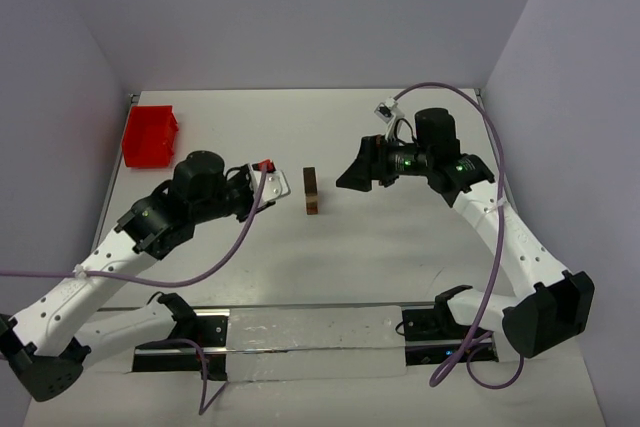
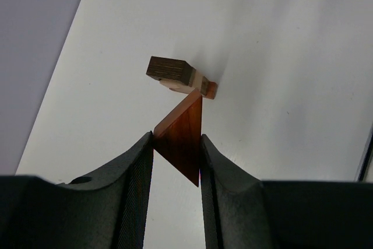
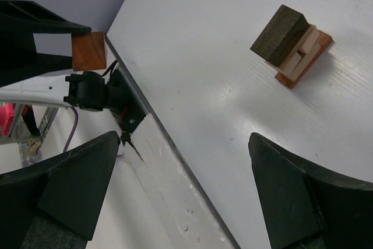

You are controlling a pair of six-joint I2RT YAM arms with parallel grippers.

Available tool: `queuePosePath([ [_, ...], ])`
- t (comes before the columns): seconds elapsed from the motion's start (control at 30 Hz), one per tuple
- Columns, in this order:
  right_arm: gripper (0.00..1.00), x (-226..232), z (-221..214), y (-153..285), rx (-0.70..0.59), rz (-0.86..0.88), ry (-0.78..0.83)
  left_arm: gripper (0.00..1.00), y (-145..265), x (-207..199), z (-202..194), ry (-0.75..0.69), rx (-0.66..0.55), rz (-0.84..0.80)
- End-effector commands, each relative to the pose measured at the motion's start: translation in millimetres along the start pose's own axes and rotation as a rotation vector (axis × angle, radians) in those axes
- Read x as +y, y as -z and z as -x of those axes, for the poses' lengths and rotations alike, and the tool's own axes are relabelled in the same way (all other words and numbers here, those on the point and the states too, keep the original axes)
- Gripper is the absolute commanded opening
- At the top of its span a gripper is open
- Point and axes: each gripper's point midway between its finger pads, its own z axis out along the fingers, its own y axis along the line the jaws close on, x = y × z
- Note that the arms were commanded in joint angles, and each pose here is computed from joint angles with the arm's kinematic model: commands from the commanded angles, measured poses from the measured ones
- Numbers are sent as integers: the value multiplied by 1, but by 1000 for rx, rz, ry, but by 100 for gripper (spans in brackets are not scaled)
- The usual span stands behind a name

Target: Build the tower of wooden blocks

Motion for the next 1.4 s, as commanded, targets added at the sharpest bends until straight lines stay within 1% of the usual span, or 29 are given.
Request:
queuePosePath([
  [0.0,99,28,11,-4,-9,75,41,0,6,-27,3,-132,-103,-118],
  [0.07,99,33,8,-10,12,83,57,0,9,-37,-1,-171,-114,-158],
  [0.17,98,44,-4,-26,81,111,78,0,13,-47,-6,-252,-122,-194],
  [0.33,98,61,-13,-47,134,150,91,0,14,-48,-11,-380,-111,-211],
  [0.47,96,69,-18,-58,161,151,92,0,12,-41,-7,-439,-122,-182],
  [0.63,94,82,-21,-70,182,163,87,0,8,-40,-8,-447,-130,-166],
  [0.8,91,86,-19,-80,170,159,82,0,8,-43,-9,-457,-146,-166],
  [0.93,89,93,-15,-84,145,192,103,0,9,-43,0,-410,-172,-164],
  [1.1,88,101,-22,-87,152,223,113,0,11,-40,14,-349,-212,-148],
  [1.3,87,105,-21,-93,155,240,118,0,12,-38,23,-345,-234,-146],
  [1.37,85,107,-17,-94,149,246,125,0,13,-38,24,-346,-235,-148],
])
